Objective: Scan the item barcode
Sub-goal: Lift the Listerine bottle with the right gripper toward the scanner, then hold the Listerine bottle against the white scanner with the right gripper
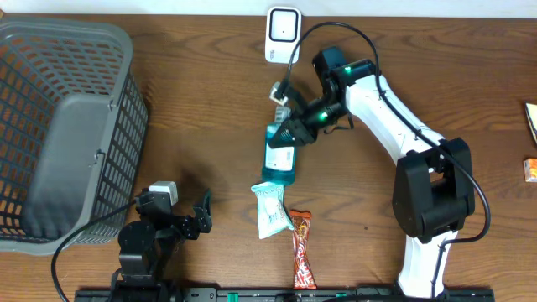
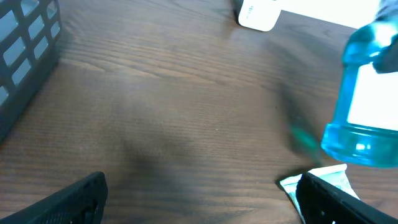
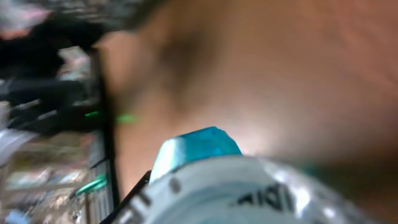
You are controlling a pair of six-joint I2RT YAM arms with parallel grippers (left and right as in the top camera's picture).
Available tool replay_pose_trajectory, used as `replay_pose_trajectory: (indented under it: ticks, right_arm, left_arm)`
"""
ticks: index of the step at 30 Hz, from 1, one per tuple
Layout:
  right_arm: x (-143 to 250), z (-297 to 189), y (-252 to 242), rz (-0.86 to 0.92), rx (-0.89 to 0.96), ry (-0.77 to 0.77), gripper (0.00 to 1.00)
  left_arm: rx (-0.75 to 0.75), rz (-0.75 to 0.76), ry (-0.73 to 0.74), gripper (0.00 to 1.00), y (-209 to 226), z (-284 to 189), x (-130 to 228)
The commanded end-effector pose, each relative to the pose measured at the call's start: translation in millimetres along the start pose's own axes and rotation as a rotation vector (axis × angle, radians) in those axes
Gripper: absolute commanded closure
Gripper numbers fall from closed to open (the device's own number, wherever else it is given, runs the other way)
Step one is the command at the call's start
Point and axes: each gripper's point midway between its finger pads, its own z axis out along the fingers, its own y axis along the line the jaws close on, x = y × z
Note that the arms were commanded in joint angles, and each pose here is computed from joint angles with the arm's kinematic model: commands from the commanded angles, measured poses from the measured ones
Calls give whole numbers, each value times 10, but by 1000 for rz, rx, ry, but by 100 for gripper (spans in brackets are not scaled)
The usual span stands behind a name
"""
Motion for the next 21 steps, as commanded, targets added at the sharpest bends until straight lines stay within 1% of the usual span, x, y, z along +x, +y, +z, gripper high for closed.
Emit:
replay_pose_trajectory:
  ticks: [1,3,7,8,12,14,18,20,21]
  right_arm:
    - [-69,-15,-132,173,175,41,99]
    - [-123,-60,-220,186,281,51,98]
    - [-246,-301,-509,216,634,63,93]
    - [-288,-366,-553,209,719,61,92]
    - [-429,-525,-622,142,982,57,92]
    - [-487,-564,-621,107,1075,54,91]
    - [-676,-634,-623,46,1231,3,82]
    - [-797,-727,-663,27,1333,-45,82]
    - [-865,-800,-686,22,1395,-76,84]
  left_arm:
    - [3,-4,21,4,-1,4,62]
    - [3,-4,21,4,-1,4,62]
    - [3,-4,21,4,0,4,62]
    - [3,-4,21,4,0,4,62]
    - [3,-4,22,3,0,5,64]
    - [3,-4,21,4,0,4,62]
    - [3,-4,22,4,0,5,64]
    - [3,-4,22,4,0,5,64]
    - [3,-4,22,3,0,5,64]
